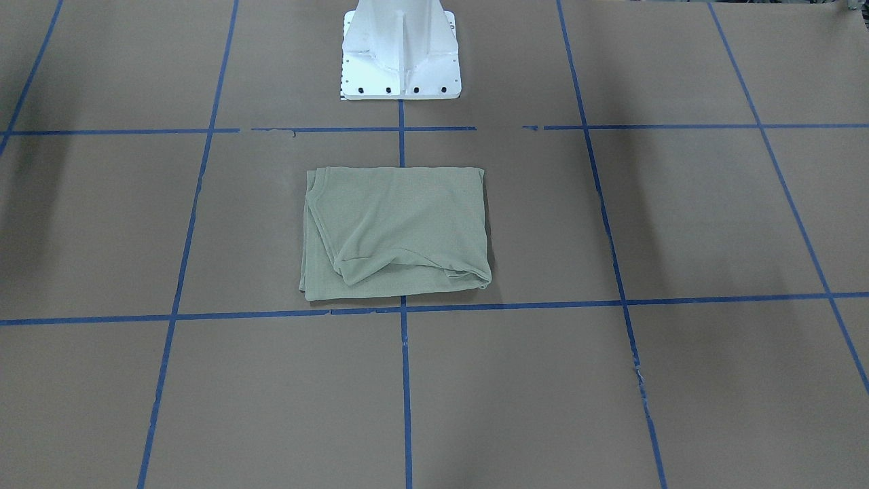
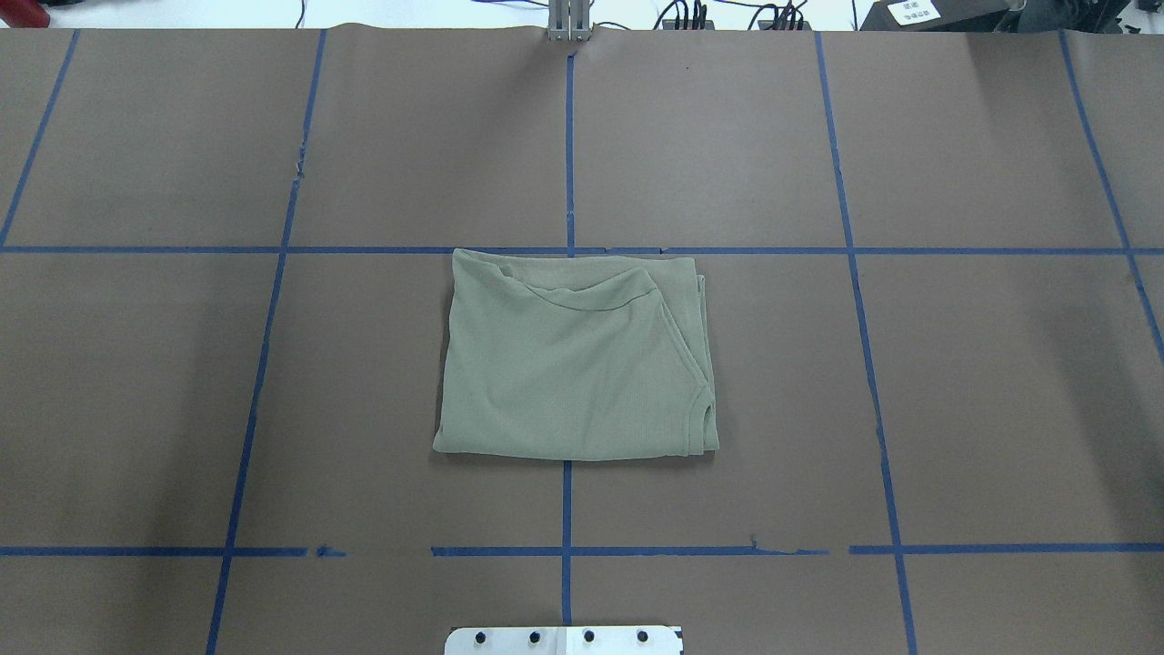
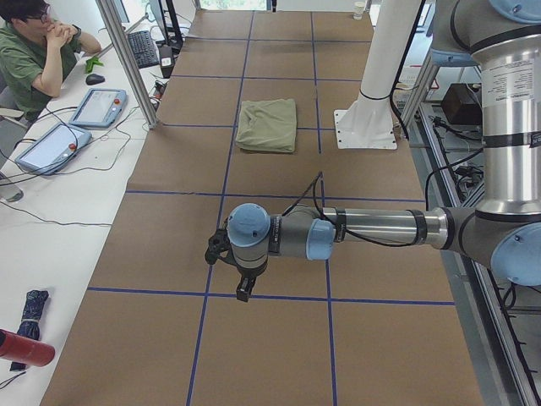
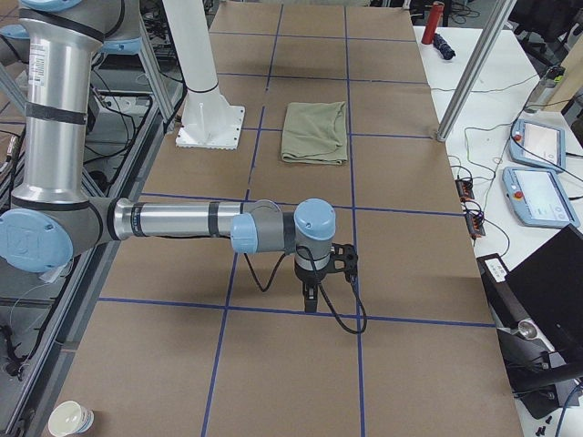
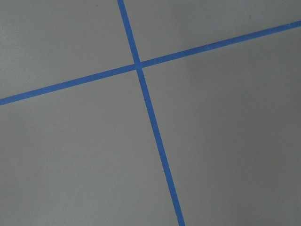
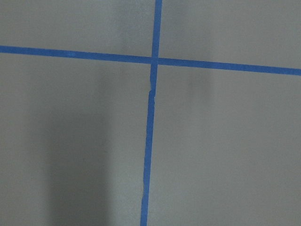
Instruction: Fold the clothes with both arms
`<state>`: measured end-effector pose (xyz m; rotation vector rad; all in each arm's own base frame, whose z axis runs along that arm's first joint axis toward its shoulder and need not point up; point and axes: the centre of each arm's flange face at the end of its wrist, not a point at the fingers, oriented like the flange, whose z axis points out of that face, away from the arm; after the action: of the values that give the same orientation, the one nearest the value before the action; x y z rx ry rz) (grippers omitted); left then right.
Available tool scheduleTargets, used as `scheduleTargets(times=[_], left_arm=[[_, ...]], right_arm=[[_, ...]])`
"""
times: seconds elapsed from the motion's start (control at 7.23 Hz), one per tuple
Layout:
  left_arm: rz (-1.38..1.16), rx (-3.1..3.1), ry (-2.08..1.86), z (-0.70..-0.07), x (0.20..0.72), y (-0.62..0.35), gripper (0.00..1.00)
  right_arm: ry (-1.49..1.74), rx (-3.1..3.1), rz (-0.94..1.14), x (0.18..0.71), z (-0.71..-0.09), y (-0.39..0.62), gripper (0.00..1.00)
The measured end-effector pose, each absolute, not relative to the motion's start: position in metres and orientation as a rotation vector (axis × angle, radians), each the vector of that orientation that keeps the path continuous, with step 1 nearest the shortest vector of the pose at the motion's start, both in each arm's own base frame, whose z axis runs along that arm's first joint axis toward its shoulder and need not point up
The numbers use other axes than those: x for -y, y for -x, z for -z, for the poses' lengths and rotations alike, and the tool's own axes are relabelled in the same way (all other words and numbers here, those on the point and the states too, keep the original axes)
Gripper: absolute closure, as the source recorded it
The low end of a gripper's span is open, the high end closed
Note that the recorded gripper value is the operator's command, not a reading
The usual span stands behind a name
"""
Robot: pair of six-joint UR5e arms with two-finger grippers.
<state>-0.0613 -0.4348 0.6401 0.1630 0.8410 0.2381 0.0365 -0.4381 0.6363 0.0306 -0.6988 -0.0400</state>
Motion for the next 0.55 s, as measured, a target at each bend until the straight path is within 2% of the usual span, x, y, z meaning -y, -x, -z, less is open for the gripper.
scheduleTargets(times=[0.55], left_arm=[[-0.231,-0.826,-0.152,-0.6453,0.4314,0.0628,0.0]], right_arm=[[-0.034,0.697,0.035,0.4398,-0.6344,-0.0365,0.0]])
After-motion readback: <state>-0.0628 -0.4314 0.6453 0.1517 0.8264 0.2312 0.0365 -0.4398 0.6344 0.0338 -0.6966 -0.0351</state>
